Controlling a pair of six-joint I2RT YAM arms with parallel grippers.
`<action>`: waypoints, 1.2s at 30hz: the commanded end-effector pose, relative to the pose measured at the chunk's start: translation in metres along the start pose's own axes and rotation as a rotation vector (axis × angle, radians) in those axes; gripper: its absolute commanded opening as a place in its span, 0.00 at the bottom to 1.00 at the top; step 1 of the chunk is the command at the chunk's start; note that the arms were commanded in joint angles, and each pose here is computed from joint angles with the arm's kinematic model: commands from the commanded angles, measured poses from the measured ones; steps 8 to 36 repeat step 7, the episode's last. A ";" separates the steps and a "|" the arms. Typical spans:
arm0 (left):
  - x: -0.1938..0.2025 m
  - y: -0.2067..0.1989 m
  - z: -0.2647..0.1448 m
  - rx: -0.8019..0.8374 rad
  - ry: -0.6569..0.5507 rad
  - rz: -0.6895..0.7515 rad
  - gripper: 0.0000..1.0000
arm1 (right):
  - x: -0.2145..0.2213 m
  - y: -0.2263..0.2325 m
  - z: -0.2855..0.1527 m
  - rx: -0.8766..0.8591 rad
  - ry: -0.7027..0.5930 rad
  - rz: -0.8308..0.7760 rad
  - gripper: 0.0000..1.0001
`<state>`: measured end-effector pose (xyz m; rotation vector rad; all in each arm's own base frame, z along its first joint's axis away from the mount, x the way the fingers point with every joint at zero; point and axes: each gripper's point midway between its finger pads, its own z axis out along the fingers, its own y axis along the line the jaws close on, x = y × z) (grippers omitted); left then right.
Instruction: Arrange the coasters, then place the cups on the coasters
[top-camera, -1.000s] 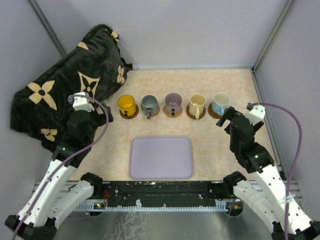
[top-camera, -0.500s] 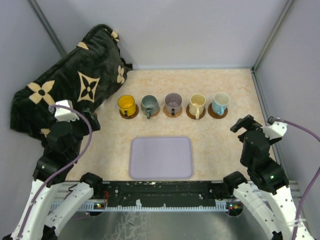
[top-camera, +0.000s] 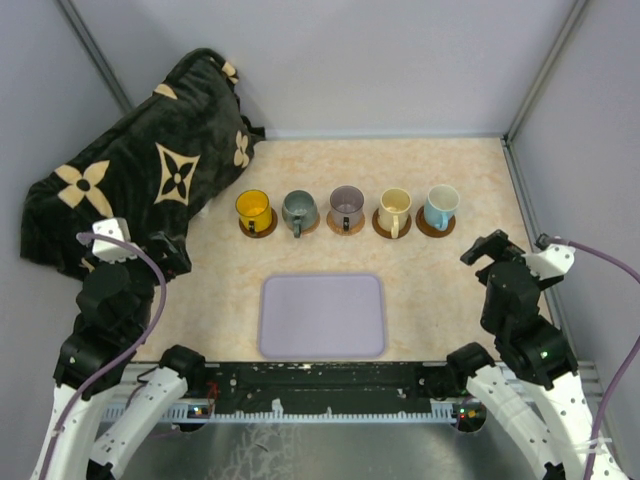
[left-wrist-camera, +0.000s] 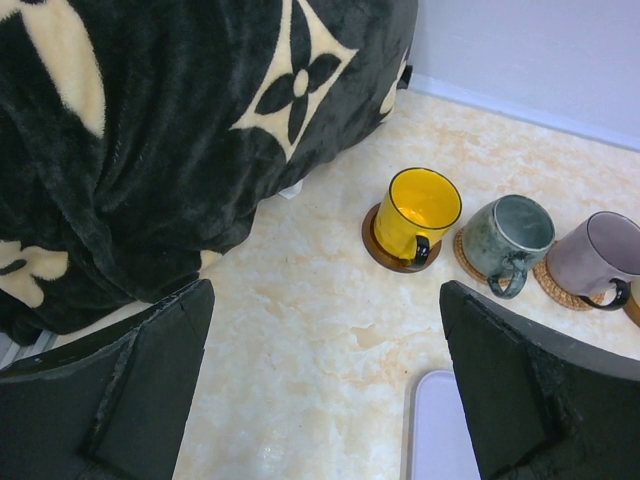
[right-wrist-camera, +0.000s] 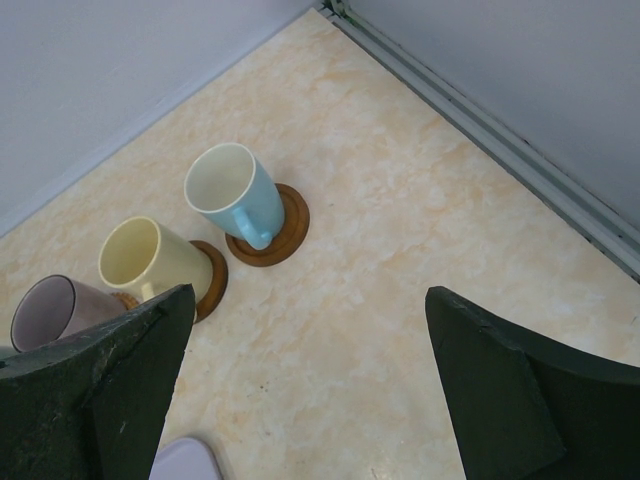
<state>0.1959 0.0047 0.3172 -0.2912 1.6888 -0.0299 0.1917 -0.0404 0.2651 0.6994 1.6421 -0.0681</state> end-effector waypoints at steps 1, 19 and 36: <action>0.001 0.002 0.001 -0.014 -0.007 -0.020 1.00 | -0.009 -0.001 0.000 0.012 -0.031 0.036 0.99; 0.000 0.007 0.000 -0.038 -0.019 -0.032 1.00 | -0.007 -0.001 0.000 0.012 -0.026 0.029 0.99; 0.000 0.007 0.000 -0.038 -0.019 -0.032 1.00 | -0.007 -0.001 0.000 0.012 -0.026 0.029 0.99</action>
